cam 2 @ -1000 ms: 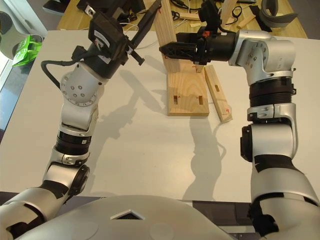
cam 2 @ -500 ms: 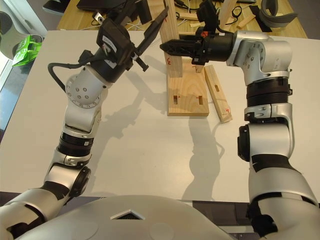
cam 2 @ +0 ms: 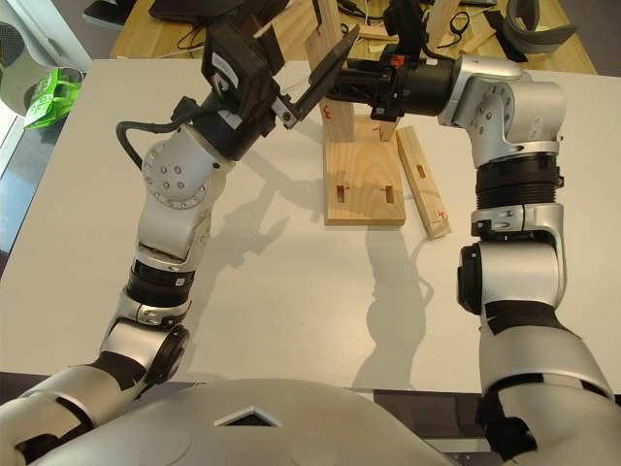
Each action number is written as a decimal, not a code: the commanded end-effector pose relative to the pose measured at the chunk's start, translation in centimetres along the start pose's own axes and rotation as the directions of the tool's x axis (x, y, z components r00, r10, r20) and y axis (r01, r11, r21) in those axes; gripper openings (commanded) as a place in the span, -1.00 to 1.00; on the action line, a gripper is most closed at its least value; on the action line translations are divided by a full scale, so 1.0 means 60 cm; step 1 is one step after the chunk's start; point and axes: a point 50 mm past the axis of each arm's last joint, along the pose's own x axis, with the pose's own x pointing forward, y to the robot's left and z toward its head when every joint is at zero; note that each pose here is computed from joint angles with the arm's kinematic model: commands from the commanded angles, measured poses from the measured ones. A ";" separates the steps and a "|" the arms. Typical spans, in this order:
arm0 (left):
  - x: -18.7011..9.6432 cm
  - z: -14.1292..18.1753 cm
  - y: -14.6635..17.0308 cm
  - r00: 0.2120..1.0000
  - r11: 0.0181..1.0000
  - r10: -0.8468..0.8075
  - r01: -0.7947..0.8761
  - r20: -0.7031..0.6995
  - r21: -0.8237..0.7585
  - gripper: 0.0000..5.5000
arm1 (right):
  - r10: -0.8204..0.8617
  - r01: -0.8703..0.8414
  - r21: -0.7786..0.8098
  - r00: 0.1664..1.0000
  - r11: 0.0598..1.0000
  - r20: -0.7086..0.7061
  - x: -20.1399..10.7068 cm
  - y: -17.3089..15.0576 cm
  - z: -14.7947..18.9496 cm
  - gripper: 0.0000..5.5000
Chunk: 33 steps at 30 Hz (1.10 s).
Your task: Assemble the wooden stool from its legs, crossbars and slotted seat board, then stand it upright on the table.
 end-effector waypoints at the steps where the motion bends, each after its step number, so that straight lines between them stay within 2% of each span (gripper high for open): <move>1: -0.018 0.003 0.003 0.997 0.996 -0.068 0.066 -0.029 -0.064 0.23 | -0.060 0.062 -0.022 0.995 0.998 0.082 -0.004 -0.008 0.014 -0.63; 6: -0.064 0.002 0.039 0.993 0.994 -0.025 0.012 -0.117 -0.107 0.23 | -0.127 0.136 -0.037 0.975 0.990 0.183 -0.015 -0.017 0.037 -0.63; 10: -0.101 0.001 0.049 0.977 0.992 -0.100 0.085 -0.188 -0.089 0.23 | -0.182 0.199 -0.047 0.954 0.979 0.239 -0.040 -0.021 0.055 -0.63; 12: -0.113 -0.004 0.068 0.970 0.990 -0.098 0.073 -0.222 -0.121 0.23 | -0.158 0.173 -0.051 0.962 0.984 0.224 -0.048 -0.014 0.054 -0.63; 14: -0.125 -0.015 0.107 0.960 0.973 -0.074 0.011 -0.268 -0.231 0.23 | -0.092 0.105 -0.061 0.978 0.993 0.189 -0.053 0.002 0.054 -0.63; 18: -0.121 -0.024 0.198 0.960 0.850 -0.087 -0.069 -0.268 -0.522 0.23 | 0.034 -0.027 -0.062 0.993 0.998 0.116 -0.064 0.034 0.055 -0.63; 23: -0.082 -0.035 0.291 0.976 0.660 -0.049 -0.128 -0.213 -0.740 0.23 | 0.178 -0.177 -0.031 0.984 0.984 0.010 -0.066 0.069 0.048 -0.63; 25: -0.066 -0.041 0.295 0.975 0.613 -0.082 -0.115 -0.208 -0.782 0.23 | 0.232 -0.233 -0.020 0.972 0.972 -0.029 -0.066 0.083 0.043 -0.63; 29: -0.038 -0.036 0.261 0.965 0.510 -0.240 0.030 -0.108 -0.860 0.23 | 0.288 -0.288 0.007 0.955 0.957 -0.064 -0.062 0.099 0.033 -0.63; 33: -0.032 -0.027 0.249 0.957 0.448 -0.286 0.085 -0.052 -0.890 0.23 | 0.298 -0.298 0.016 0.952 0.955 -0.070 -0.060 0.104 0.027 -0.63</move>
